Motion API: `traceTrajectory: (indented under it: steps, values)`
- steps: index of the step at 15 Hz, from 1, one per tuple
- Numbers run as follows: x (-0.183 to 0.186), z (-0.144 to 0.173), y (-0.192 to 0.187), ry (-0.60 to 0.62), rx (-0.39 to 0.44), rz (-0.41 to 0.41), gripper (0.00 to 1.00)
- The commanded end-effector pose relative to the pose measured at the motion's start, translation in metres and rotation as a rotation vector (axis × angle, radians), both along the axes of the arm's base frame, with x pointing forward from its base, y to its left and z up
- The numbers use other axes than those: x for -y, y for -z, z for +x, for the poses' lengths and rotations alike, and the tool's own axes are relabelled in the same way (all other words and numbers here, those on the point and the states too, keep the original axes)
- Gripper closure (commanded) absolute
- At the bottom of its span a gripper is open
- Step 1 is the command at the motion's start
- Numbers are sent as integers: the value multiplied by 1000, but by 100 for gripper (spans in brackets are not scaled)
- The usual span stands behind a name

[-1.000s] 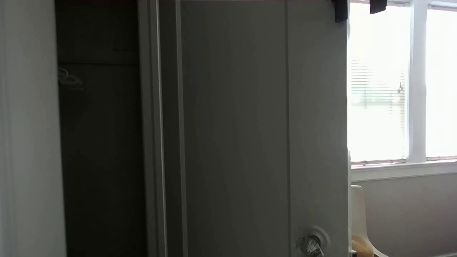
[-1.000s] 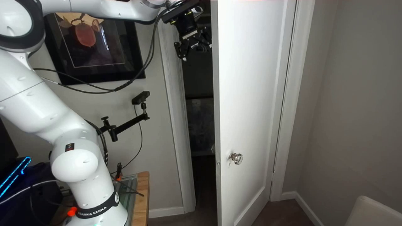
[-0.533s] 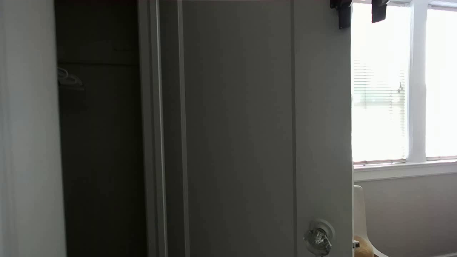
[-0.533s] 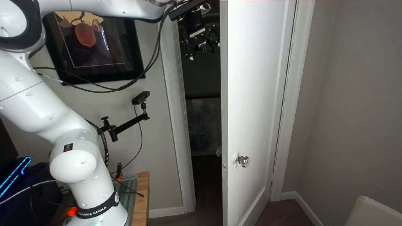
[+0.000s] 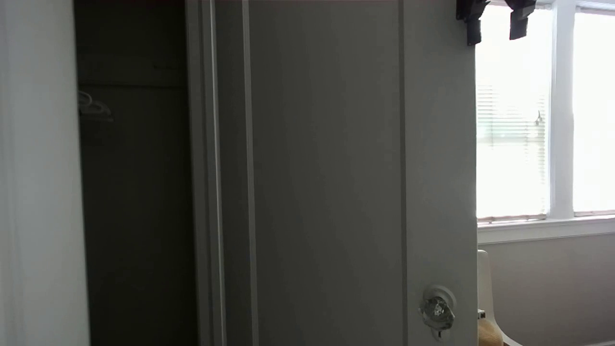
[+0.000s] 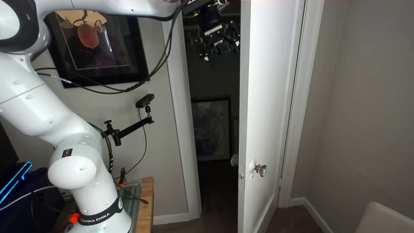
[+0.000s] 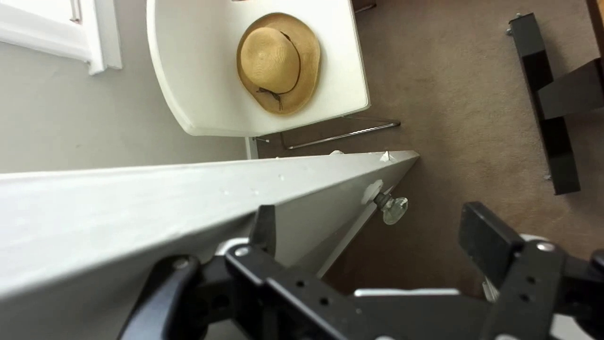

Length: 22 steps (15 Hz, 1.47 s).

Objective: Open the closet door.

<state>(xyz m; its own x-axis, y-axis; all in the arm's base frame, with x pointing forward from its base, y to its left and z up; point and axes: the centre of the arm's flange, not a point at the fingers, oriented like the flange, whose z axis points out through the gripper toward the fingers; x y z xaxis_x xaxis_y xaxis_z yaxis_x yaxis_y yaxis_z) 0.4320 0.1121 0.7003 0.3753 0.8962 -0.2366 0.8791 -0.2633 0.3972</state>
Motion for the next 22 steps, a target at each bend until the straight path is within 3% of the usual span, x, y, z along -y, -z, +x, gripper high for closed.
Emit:
traceTrajectory:
  steps: [1, 11, 16, 19, 22]
  values:
    - [23, 12, -6, -6, 6, 0, 0]
    - [74, 38, 12, 109, 73, -19, 0]
    - [80, 43, 16, 184, 95, 54, 0]
    - [38, 9, 7, 287, 67, 215, 0]
    - [-11, -57, 4, 357, -54, 345, 0]
